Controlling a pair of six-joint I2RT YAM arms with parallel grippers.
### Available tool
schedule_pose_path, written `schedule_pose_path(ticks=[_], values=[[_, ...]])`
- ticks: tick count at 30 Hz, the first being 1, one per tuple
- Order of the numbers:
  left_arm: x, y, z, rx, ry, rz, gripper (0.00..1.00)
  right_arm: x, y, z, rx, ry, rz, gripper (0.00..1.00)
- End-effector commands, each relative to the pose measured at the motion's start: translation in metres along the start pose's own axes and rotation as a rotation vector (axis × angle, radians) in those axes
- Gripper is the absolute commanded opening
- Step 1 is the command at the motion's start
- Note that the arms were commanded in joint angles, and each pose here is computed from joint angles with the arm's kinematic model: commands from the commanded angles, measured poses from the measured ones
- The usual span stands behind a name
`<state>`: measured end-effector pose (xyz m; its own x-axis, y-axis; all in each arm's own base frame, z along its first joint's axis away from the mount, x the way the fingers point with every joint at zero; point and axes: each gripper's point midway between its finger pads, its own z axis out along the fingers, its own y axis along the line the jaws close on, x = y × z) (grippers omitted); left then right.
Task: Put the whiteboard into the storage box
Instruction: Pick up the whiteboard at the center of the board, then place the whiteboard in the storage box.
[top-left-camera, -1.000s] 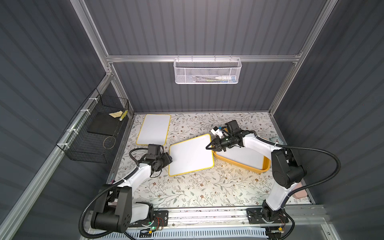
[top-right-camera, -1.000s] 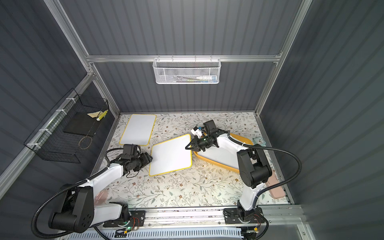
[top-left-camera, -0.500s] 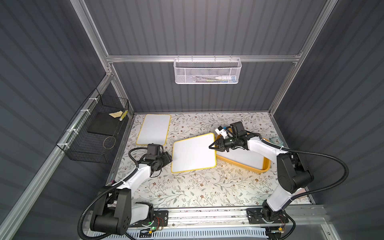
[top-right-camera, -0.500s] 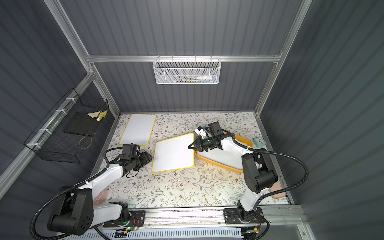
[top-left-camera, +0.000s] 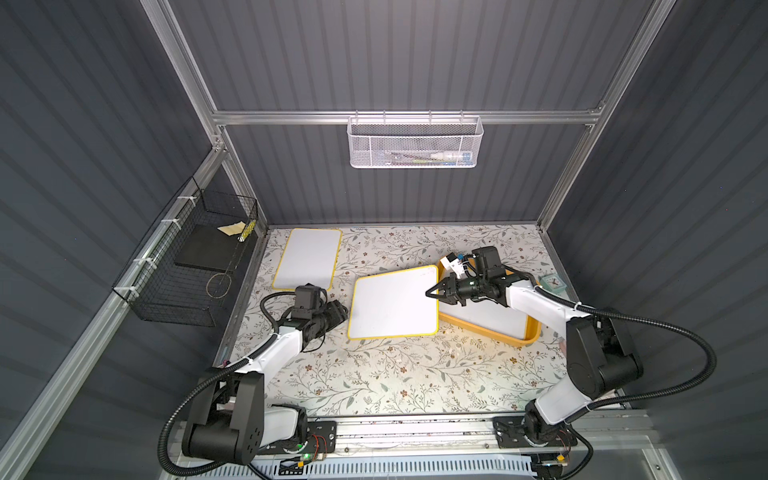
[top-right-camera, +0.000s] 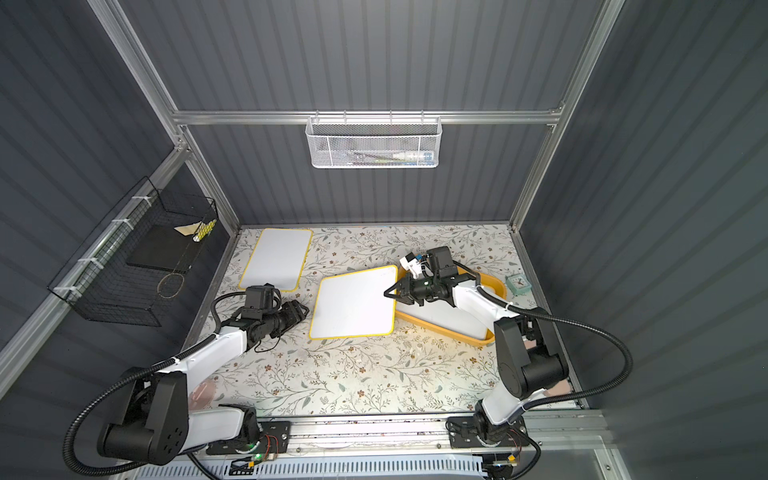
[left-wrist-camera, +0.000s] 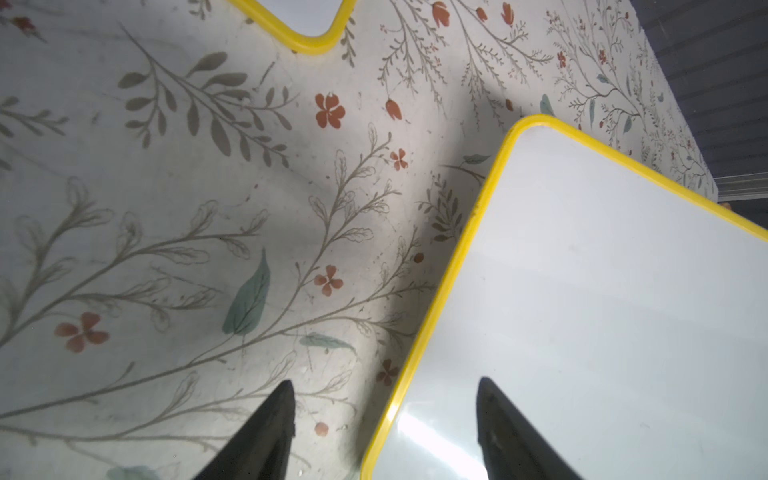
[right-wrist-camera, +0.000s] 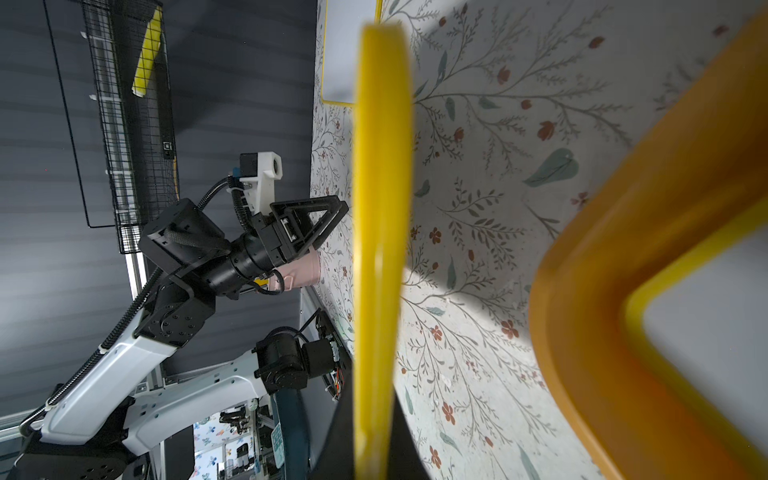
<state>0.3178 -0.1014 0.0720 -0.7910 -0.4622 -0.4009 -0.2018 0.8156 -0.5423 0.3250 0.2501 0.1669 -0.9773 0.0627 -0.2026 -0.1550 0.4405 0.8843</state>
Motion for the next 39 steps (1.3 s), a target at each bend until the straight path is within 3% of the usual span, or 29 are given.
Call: schedule_pose_path(ticks=[1,9,14,20,33,39], values=[[-0.014,-0.023,-0.001,0.085,-0.030,0.037,0.70,-0.007,0.034,-0.023,-0.111,-0.041,-0.067,0.00],[-0.012,-0.058,0.010,0.291,0.011,0.069,0.72,-0.004,0.037,-0.078,-0.120,-0.148,-0.045,0.00],[-0.011,-0.076,0.018,0.413,0.043,0.061,0.72,0.002,0.015,-0.118,-0.072,-0.275,0.014,0.00],[-0.010,-0.085,0.030,0.472,0.077,0.046,0.72,0.014,-0.012,-0.167,-0.048,-0.425,0.085,0.00],[0.006,-0.061,0.044,0.377,0.131,0.022,0.72,0.013,-0.068,-0.234,-0.023,-0.632,0.208,0.00],[0.014,-0.051,0.044,0.347,0.138,0.015,0.72,0.007,-0.086,-0.236,-0.018,-0.648,0.244,0.00]])
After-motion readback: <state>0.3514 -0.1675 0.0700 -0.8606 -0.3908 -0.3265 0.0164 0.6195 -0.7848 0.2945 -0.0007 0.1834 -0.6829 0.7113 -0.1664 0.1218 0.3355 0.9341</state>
